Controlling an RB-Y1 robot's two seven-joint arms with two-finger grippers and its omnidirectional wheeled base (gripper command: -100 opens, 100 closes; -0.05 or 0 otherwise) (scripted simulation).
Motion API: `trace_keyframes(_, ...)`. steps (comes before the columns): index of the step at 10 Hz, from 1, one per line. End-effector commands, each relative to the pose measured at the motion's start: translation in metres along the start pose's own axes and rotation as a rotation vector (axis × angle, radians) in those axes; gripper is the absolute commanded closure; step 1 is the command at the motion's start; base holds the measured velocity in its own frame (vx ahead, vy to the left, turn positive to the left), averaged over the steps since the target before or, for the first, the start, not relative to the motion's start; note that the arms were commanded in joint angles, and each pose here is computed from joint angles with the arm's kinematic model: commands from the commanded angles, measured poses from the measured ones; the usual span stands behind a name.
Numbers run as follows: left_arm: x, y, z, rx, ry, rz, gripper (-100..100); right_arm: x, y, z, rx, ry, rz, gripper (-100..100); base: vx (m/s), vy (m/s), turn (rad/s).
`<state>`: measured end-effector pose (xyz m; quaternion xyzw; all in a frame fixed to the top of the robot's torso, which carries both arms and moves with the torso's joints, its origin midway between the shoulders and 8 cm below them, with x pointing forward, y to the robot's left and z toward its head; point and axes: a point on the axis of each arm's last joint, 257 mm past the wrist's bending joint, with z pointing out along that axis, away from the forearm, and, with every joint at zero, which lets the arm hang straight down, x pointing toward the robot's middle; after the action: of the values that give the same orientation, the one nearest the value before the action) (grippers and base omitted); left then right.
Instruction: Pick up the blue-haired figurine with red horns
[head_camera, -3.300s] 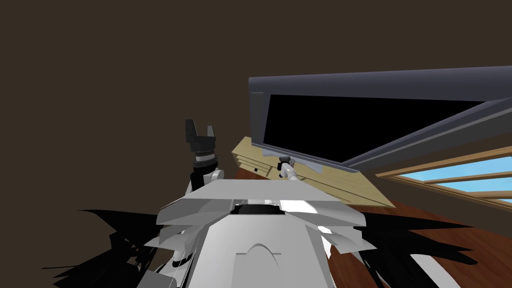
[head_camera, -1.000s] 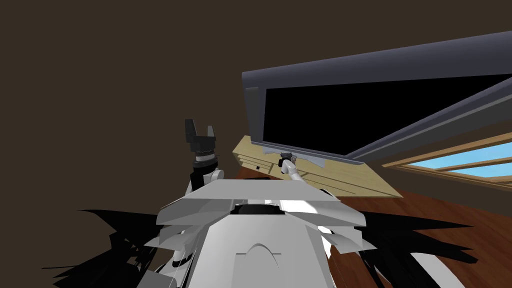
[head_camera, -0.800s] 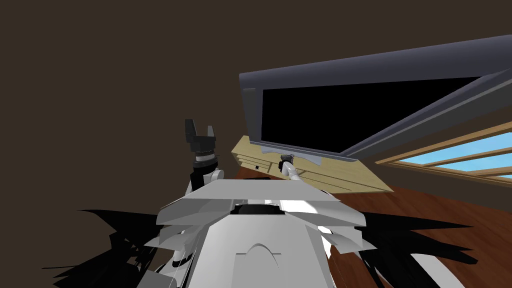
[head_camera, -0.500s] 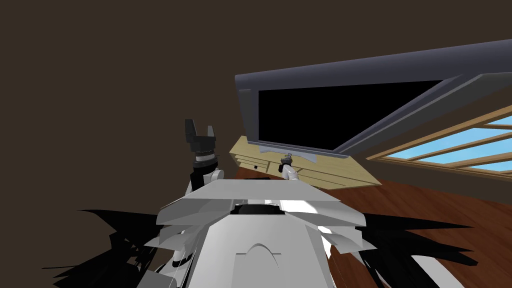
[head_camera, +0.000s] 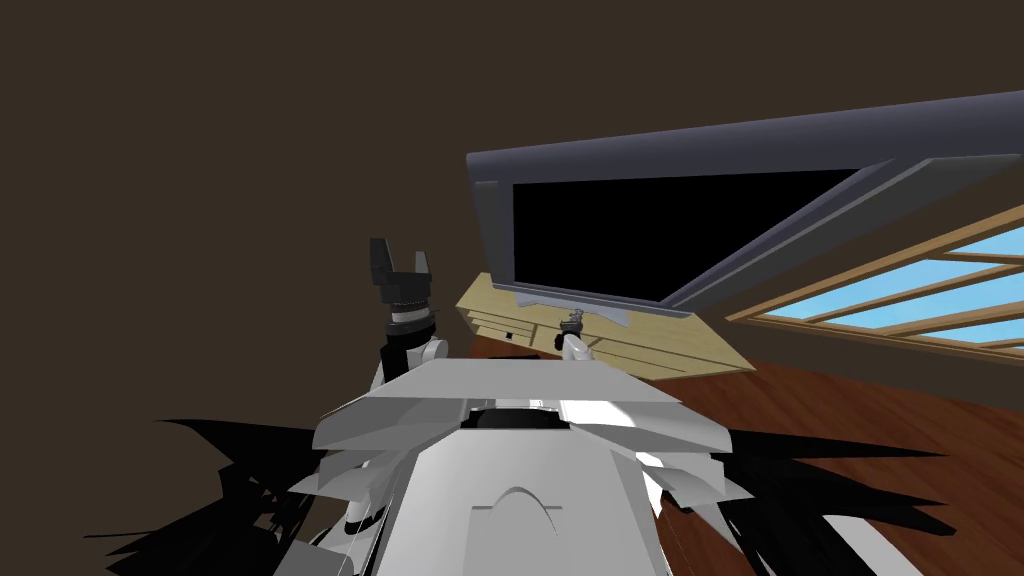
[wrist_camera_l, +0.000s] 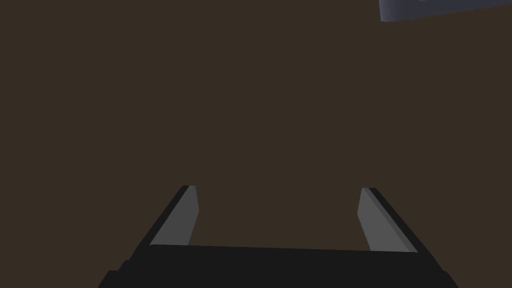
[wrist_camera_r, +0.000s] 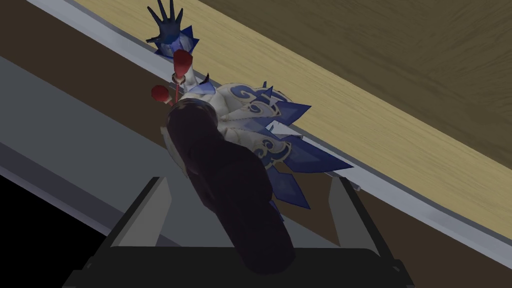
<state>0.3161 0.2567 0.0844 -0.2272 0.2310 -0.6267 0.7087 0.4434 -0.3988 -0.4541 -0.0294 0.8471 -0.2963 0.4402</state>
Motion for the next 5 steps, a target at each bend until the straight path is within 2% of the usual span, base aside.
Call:
trace_keyframes(1, 0.0, 0.0, 0.0, 0.0, 0.0, 0.0, 0, 0.016, 0.005, -0.008, 0.0, 0.014, 0.012, -100, 0.043, -0.098, 0.009)
trace_keyframes(5, 0.0, 0.0, 0.0, 0.0, 0.0, 0.0, 0, 0.038, 0.018, -0.025, -0.005, 0.032, 0.036, -100, 0.02, -0.066, -0.012)
